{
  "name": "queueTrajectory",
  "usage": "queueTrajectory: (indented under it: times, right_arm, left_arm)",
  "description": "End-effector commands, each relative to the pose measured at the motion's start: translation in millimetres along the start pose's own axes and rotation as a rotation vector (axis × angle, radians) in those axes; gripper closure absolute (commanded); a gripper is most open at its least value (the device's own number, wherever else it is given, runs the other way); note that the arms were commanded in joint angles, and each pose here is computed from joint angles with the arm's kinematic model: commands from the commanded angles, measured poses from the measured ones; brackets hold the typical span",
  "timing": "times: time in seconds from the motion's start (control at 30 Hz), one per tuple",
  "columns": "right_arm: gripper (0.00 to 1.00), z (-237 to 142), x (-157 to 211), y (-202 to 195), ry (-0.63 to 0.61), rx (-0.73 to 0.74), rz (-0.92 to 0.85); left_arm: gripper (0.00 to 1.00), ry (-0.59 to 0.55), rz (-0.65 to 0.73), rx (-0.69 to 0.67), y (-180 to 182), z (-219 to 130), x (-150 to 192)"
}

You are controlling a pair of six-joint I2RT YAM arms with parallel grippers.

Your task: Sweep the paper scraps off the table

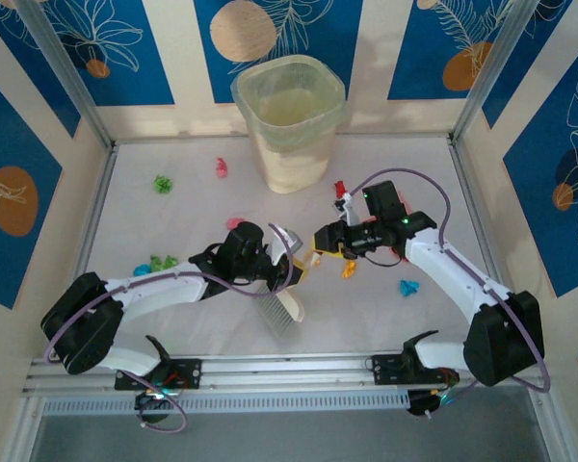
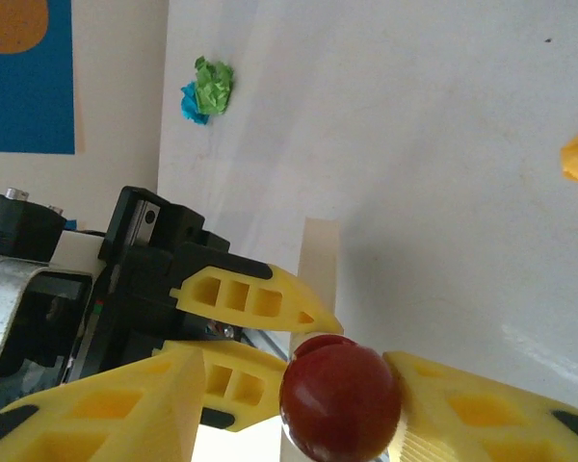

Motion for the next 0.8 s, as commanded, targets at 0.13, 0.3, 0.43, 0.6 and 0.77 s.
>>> queueTrajectory:
  times: [0.13,0.3,0.43,0.6,0.77]
  right_arm:
    - [0.63,6.3,-0.8,2.6,0.054,-0.059,0.019]
    - [0.79,7.6,-2.7,2.5,0.054,-0.068,0.024]
    - [0.92,8.0,-4.7,1.9,0.04,-0.07,0.039]
    - [1.0,5.7,-8.1,2.1,-0.045,-0.041,0.103]
    - [1.0,4.8,-8.2,13.2,-0.192,-0.015,0.17]
  left_arm:
    - [1.0,-0.037,0.043,0.053,-11.0,0.0,-15.4]
    - [1.0,-0.03,0.041,0.031,-8.8,1.0,-15.0]
    - [0.93,-0.025,0.035,0.019,-7.8,1.4,-14.9]
    - [0.45,-0.101,-0.028,-0.062,-9.8,-13.4,-27.9]
    - [0.18,-0.31,-0.217,-0.08,-22.9,-47.0,-50.1]
Point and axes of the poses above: each hand's point on the last joint's axis, 136 mm out from that joint toward the fingers, its own z axis out along the fingers, its own y axis along the line the jaws close on, x = y × z, the point moved 9 cm from there along -z, back along the fingers, and after that the axes turned 4 degrees about -z, right-handed, at the moved point
